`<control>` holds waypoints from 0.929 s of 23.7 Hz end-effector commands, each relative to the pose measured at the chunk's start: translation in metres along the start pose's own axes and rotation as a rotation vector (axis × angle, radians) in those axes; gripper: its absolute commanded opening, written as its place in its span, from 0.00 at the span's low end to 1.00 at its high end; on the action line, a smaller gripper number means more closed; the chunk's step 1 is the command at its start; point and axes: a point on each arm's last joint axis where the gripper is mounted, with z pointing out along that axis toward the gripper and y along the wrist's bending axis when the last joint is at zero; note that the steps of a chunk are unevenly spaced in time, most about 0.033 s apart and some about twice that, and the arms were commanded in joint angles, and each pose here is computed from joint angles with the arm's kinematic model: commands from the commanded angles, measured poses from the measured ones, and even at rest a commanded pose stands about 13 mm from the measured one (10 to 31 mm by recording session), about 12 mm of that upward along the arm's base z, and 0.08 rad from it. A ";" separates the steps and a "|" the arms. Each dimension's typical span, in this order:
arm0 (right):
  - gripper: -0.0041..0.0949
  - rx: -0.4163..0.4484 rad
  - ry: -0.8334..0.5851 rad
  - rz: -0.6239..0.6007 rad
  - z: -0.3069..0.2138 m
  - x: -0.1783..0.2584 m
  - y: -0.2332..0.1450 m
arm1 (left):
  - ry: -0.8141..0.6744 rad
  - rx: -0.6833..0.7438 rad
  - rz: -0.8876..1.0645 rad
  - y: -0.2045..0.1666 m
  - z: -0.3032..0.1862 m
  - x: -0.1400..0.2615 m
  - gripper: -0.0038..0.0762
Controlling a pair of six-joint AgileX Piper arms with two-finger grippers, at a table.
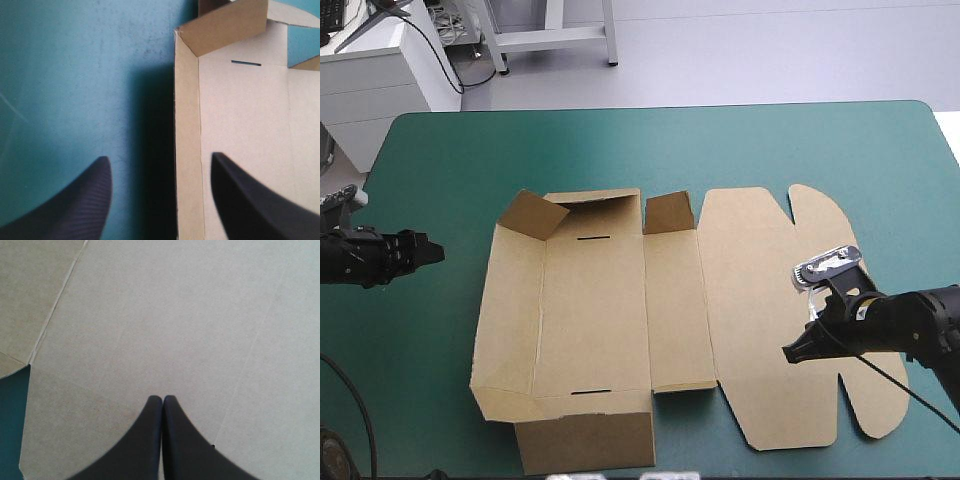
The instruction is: Fold the box
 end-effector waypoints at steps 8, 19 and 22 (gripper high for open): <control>0.02 0.014 -0.067 -0.024 -0.009 -0.007 -0.001 | 0.155 0.151 -0.150 0.005 0.039 0.054 0.92; 0.02 0.014 -0.067 -0.024 -0.009 -0.007 -0.001 | 0.226 0.158 -0.143 -0.003 0.089 0.098 0.92; 0.02 0.014 -0.067 -0.024 -0.009 -0.007 -0.001 | 0.248 0.174 -0.095 -0.015 0.096 0.100 0.91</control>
